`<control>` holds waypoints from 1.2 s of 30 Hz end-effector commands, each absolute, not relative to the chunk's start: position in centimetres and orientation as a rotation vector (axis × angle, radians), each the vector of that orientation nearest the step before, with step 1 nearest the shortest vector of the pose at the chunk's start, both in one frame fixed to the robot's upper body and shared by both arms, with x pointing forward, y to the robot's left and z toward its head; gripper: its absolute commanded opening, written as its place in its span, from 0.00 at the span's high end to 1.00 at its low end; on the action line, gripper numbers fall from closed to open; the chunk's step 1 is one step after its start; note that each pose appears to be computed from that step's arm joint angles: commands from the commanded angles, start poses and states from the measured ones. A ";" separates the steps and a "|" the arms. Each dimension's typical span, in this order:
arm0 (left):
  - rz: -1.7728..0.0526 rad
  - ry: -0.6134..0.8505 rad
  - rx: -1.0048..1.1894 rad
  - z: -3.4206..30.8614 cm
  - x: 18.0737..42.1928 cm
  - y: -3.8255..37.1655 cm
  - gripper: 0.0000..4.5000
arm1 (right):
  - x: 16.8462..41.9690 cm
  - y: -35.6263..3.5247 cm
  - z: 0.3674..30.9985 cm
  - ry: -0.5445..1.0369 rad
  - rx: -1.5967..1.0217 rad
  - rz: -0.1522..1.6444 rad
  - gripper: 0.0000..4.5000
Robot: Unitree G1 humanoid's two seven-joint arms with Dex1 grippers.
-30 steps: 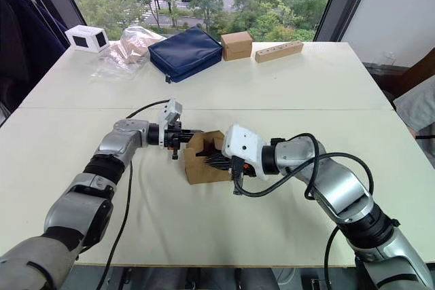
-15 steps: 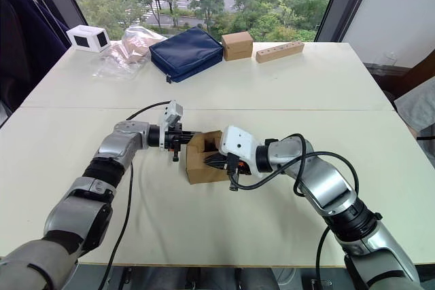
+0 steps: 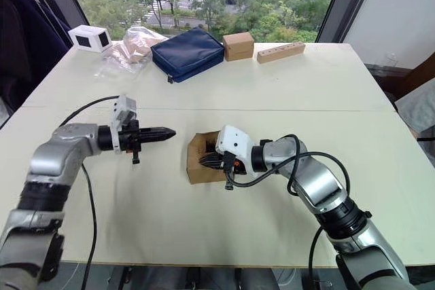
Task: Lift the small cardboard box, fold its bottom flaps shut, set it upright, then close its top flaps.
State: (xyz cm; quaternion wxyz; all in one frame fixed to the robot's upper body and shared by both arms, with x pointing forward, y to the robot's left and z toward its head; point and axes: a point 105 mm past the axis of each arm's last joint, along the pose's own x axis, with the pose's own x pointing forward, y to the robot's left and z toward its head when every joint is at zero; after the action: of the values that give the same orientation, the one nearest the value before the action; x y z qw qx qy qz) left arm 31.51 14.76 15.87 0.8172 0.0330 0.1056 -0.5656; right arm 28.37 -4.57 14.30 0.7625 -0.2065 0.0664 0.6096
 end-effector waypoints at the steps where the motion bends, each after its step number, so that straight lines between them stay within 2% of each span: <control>1: -1.303 0.197 0.067 17.6 27.8 12.6 0.99 | 28.6 -4.5 14.8 0.108 -0.460 1.328 1.00; 6: -1.320 0.239 0.023 16.1 26.8 11.3 0.99 | 28.7 -4.3 14.8 0.104 -0.453 1.335 1.00; 18: -1.323 0.282 0.068 13.0 27.5 10.0 0.99 | 28.9 -4.6 16.0 0.061 -0.417 1.319 1.00; 24: -1.312 0.270 0.047 12.7 28.2 10.0 0.99 | 28.5 -5.0 21.3 -0.067 -0.237 1.341 1.00; 28: -1.312 0.260 0.046 12.8 28.4 9.7 0.99 | 30.7 -5.6 24.4 -0.121 -0.147 1.243 1.00; 31: -1.323 0.257 0.038 12.8 28.2 9.5 0.99 | 31.8 -5.7 24.1 -0.103 -0.183 1.197 1.00; 33: -1.319 0.250 0.035 12.8 28.2 9.4 0.99 | 32.8 -5.3 21.8 -0.034 -0.326 1.156 1.00; 36: -1.312 0.237 0.032 13.1 28.1 9.5 0.99 | 33.0 -4.9 19.4 0.048 -0.417 1.160 1.00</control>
State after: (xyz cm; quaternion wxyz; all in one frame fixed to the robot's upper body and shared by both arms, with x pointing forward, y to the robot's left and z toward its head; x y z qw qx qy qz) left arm 28.32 9.64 12.95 0.7846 0.0128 0.1150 -0.6091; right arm 33.15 -5.25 19.91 0.8237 -0.1597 0.0204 0.5437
